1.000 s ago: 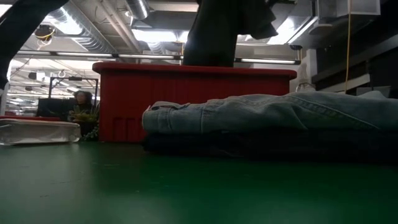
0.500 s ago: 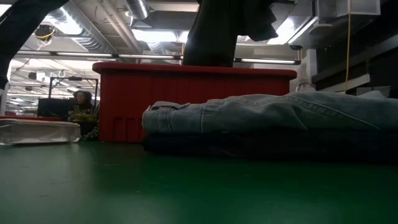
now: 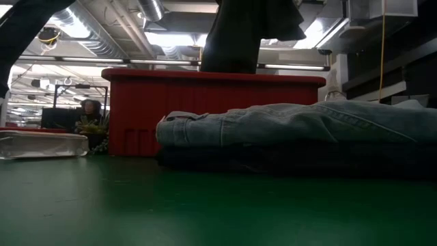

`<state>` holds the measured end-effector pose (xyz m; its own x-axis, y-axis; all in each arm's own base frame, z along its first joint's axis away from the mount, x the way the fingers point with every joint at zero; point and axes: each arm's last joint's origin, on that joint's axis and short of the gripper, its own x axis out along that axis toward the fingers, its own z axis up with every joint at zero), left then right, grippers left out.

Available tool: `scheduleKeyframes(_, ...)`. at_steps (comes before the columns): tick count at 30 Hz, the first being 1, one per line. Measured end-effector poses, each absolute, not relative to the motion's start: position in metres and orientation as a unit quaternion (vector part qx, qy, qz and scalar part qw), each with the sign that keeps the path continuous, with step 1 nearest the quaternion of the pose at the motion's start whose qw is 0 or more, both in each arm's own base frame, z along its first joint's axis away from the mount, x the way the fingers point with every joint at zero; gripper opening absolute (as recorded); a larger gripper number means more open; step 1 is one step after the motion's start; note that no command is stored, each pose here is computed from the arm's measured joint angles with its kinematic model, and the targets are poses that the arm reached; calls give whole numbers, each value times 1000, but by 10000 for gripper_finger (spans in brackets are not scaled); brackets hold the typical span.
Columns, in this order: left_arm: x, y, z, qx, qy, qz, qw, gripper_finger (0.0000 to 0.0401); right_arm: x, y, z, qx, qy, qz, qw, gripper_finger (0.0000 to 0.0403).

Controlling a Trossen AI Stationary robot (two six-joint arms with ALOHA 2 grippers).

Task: Fold laundry
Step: Fold the green shirt

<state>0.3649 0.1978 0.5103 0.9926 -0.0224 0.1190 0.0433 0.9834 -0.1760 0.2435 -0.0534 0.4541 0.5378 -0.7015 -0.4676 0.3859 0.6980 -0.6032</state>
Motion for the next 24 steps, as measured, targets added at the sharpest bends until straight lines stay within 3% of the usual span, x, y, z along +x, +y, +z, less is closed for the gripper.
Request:
scheduleKeyframes(20, 365, 197, 510, -91, -55, -17, 994, 18, 251, -53, 452, -234, 358, -289, 856, 127)
scheduleKeyframes(24, 365, 197, 510, -91, -55, -17, 994, 18, 251, -53, 452, -234, 358, -289, 856, 144)
